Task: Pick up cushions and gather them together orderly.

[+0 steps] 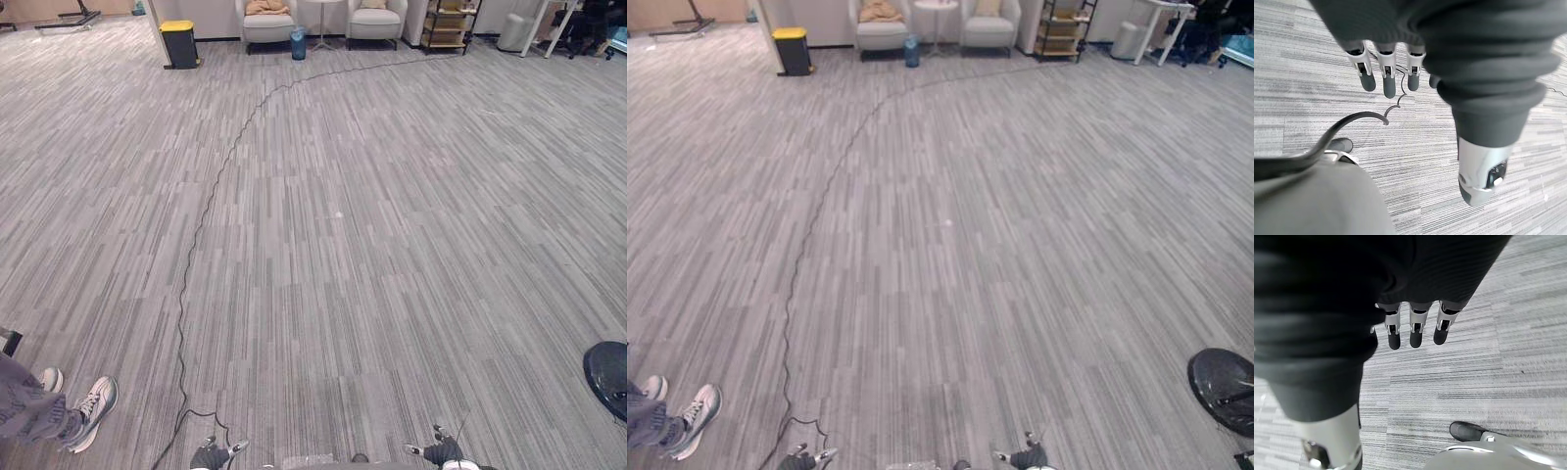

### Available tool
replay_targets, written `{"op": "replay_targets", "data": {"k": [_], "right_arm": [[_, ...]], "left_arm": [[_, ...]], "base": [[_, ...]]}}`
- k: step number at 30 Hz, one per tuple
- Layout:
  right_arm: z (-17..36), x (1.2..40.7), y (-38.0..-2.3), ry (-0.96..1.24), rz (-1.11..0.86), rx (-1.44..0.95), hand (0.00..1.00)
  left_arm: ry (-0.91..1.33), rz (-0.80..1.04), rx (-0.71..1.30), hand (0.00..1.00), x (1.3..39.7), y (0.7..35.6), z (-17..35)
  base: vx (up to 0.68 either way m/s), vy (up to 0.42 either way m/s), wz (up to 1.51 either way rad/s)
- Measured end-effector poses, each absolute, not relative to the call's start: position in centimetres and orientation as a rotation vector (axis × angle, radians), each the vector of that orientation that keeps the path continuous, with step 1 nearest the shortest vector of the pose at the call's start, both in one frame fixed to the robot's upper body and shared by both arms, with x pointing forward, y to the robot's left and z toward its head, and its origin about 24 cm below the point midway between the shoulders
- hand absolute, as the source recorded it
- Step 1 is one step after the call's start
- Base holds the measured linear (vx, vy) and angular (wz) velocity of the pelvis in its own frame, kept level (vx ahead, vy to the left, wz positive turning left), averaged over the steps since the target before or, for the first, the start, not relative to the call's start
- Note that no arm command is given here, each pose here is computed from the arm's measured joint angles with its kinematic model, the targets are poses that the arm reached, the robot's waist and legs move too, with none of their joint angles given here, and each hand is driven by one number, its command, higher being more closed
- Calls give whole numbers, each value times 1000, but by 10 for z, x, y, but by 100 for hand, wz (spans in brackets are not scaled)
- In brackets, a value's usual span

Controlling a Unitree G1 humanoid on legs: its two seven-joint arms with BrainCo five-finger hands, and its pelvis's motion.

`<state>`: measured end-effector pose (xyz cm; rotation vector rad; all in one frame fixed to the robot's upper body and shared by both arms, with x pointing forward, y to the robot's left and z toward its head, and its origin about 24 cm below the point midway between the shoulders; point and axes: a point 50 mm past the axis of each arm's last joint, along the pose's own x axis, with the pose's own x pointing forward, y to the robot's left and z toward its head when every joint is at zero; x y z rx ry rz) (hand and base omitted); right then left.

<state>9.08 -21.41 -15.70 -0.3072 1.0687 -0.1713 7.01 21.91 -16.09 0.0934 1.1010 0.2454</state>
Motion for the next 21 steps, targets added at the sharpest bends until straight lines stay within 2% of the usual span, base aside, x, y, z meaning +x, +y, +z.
{"op": "replay_targets", "data": {"k": [14, 21], "right_arm": [[-157, 90, -214, 1070, -174, -315, 0], [-158, 82, -219, 1086, -300, -165, 0]], "left_arm": [[1097, 215, 125, 0, 73, 218, -161], [1096, 272, 63, 0, 71, 218, -161]], "base": [[24, -5, -1], [0, 0, 0]]}}
